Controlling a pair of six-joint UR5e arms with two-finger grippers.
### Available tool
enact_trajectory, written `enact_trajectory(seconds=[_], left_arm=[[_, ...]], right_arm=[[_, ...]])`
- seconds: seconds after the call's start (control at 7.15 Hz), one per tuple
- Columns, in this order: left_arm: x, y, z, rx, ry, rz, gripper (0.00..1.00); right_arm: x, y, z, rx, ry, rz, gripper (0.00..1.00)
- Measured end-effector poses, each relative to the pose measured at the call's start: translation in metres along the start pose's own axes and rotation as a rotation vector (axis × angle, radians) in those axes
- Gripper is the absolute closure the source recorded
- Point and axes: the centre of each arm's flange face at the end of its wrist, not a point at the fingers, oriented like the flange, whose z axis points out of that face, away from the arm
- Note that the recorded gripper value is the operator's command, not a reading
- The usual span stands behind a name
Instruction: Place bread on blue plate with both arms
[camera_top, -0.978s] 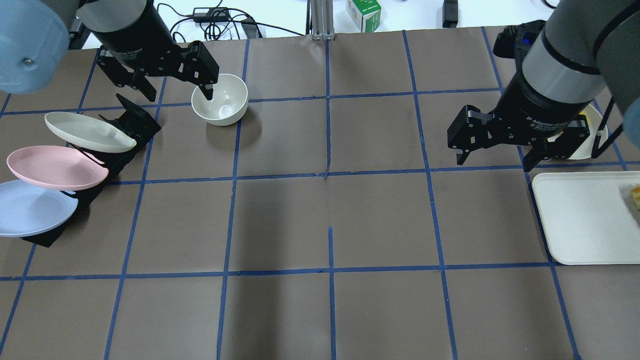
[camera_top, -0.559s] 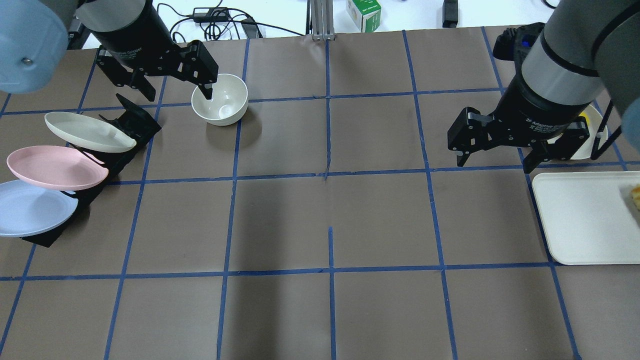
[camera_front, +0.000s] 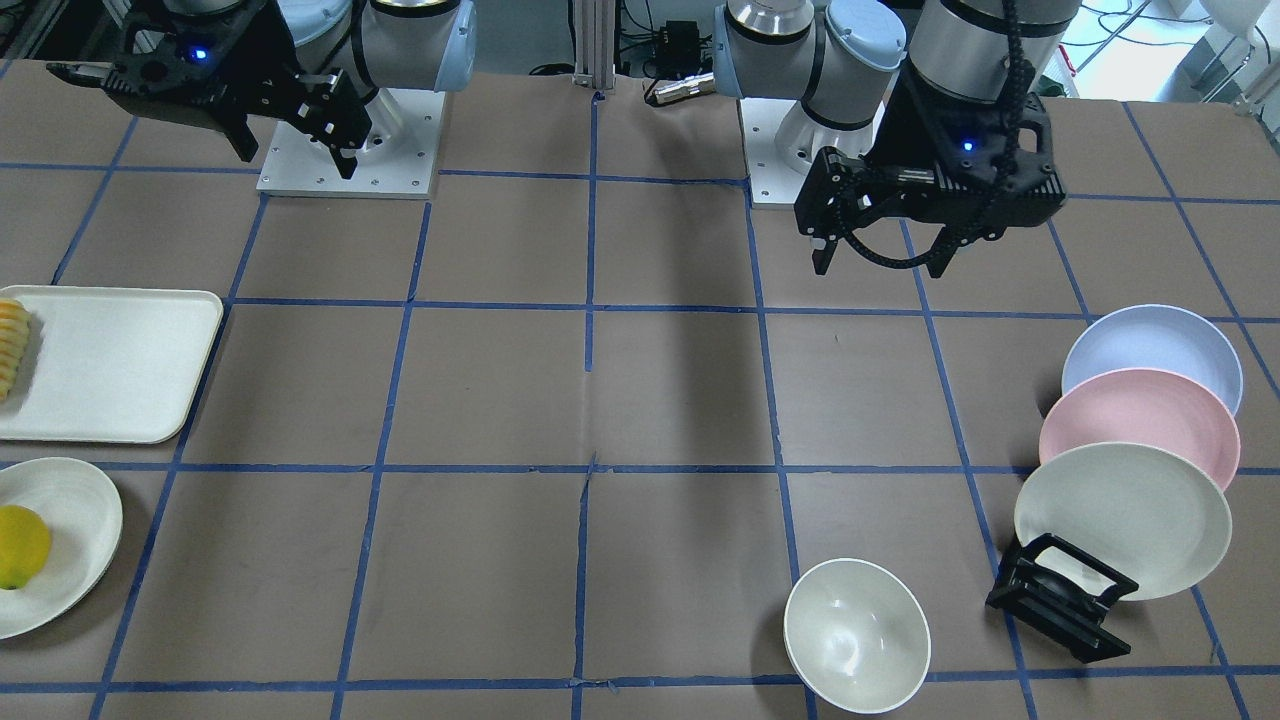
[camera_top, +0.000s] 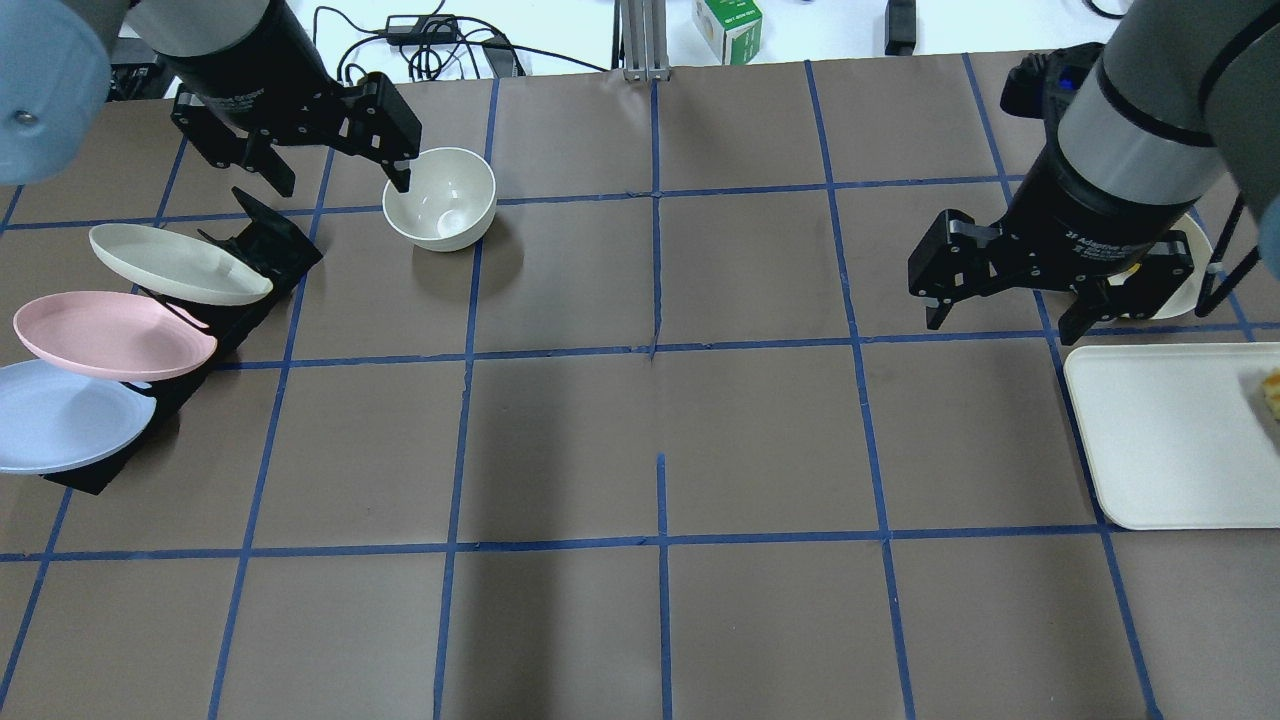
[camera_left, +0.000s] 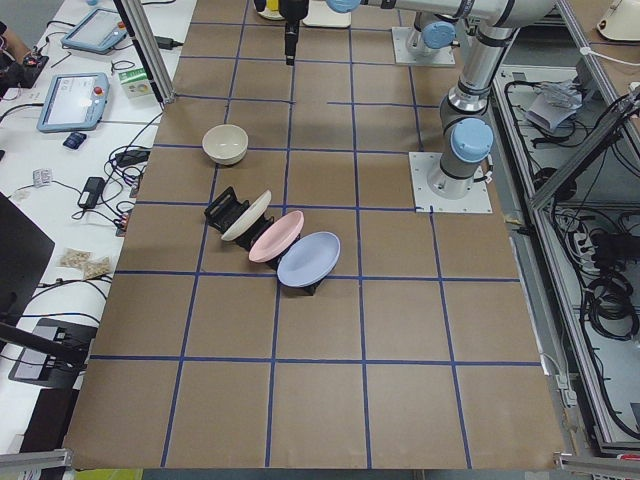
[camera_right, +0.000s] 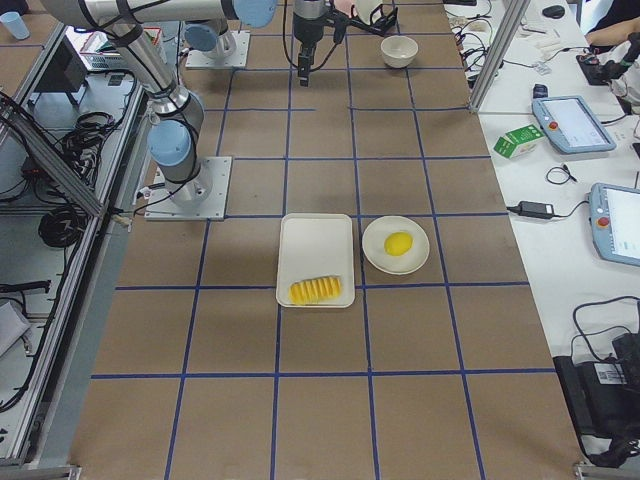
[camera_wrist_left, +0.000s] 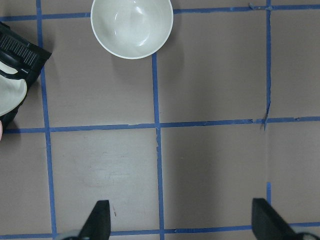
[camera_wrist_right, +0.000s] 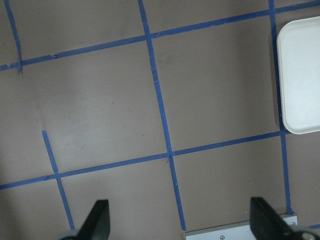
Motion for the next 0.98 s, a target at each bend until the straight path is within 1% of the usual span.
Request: enact_trajectory(seconds=[0.28, 0.42, 0.56, 0.7, 0.98], left_arm=[[-0.058, -0.004, -0.014, 0.024, -0.013, -0.105, 0.0], [-0.097, -0.005, -0.019, 0.034, -0.027, -0.169, 0.0], [-0.14, -0.005, -0.02, 0.034, -0.042, -0.245, 0.0], [-0.191, -0.003, -0.014, 0.022, -0.052, -0.34, 0.0], [-0.301, 0.012, 0.009, -0.028, -0.062, -0.524, 0.0]], right_arm=[[0.023, -0.01, 0.002, -0.007, -0.003, 0.051, 0.0], [0.029, -0.013, 0.004, -0.011, 0.0, 0.059, 0.0], [0.032, -0.016, 0.007, -0.015, 0.003, 0.046, 0.0], [0.04, -0.022, 0.011, -0.022, 0.005, 0.018, 0.0], [0.093, -0.043, 0.017, -0.036, -0.003, -0.017, 0.0]])
